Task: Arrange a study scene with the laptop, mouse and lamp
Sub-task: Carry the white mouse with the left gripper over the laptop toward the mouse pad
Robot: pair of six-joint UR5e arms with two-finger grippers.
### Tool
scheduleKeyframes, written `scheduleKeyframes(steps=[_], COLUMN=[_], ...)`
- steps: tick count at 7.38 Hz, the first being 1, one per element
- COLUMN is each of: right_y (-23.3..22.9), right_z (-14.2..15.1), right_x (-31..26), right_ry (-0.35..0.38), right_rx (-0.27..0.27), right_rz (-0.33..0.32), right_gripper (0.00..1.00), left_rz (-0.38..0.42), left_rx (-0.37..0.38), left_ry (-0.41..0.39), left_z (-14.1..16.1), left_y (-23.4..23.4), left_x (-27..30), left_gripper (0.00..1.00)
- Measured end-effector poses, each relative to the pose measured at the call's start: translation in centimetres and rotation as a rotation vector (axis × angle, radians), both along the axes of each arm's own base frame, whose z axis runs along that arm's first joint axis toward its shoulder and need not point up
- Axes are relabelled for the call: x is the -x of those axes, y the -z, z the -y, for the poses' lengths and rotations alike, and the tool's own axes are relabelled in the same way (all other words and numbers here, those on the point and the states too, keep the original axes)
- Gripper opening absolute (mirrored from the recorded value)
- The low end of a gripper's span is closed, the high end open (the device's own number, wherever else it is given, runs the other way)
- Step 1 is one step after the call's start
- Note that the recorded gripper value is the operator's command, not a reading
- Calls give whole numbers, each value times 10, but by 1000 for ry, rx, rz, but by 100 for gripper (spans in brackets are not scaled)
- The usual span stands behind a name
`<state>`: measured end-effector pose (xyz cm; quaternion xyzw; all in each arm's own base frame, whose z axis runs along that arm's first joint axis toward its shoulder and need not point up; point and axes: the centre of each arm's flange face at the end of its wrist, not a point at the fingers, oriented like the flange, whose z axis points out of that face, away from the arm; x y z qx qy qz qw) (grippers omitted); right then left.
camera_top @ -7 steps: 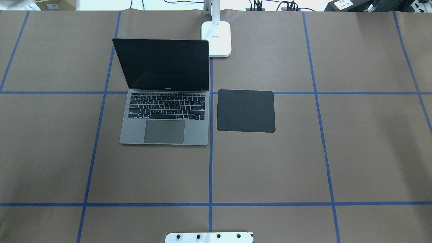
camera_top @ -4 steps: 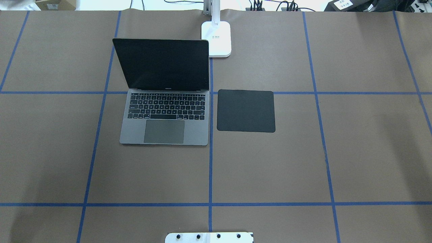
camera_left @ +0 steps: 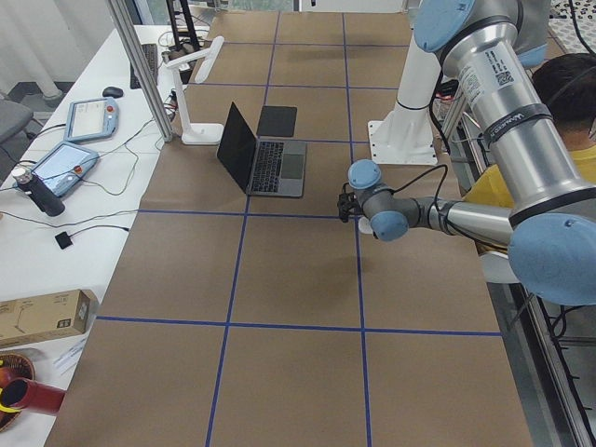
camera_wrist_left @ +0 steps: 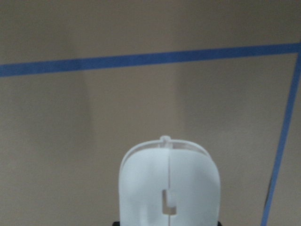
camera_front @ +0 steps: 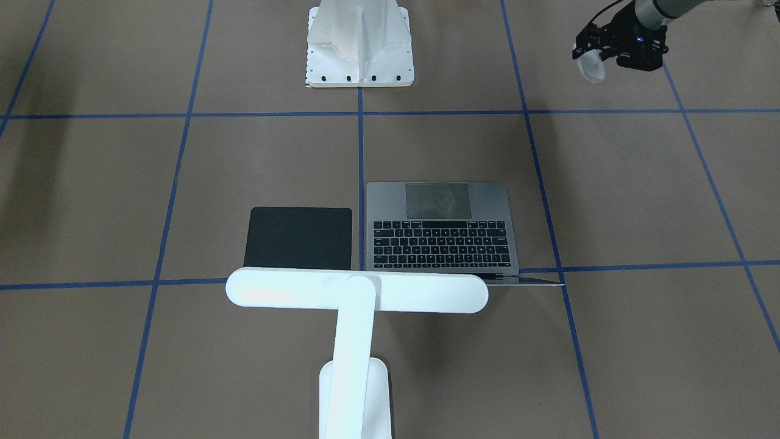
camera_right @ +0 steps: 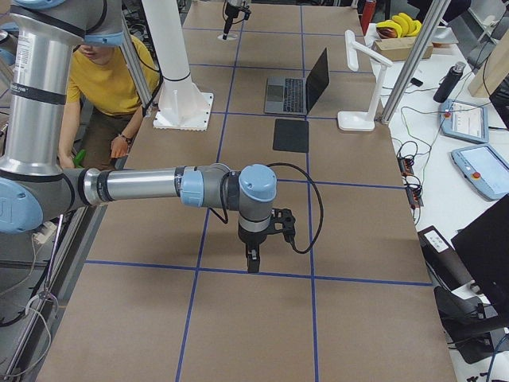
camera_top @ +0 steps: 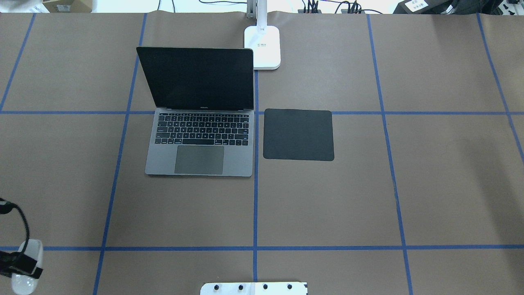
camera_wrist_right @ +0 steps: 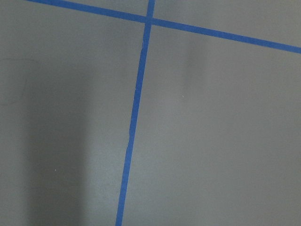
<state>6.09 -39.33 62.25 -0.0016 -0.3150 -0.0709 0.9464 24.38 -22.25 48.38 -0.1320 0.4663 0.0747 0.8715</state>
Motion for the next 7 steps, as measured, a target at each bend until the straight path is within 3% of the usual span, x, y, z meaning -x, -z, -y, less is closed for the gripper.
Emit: scheduleKeyframes(steps=[2, 5, 7], right_y=[-3, -7, -10], right_z=[0, 1, 2], right_x=[0, 0, 0], right_ry=[0, -1, -2], right_rx=[6, 13, 20], right_rz=[1, 0, 0], right_gripper=[100, 100, 100], left_rz=[14, 49, 51], left_rx=[5, 13, 5], left_ry=[25, 51, 65], left_z=[49, 132, 181], left_y=[73, 232, 304], left_x=[-63, -169, -230], left_gripper=[13, 13, 14])
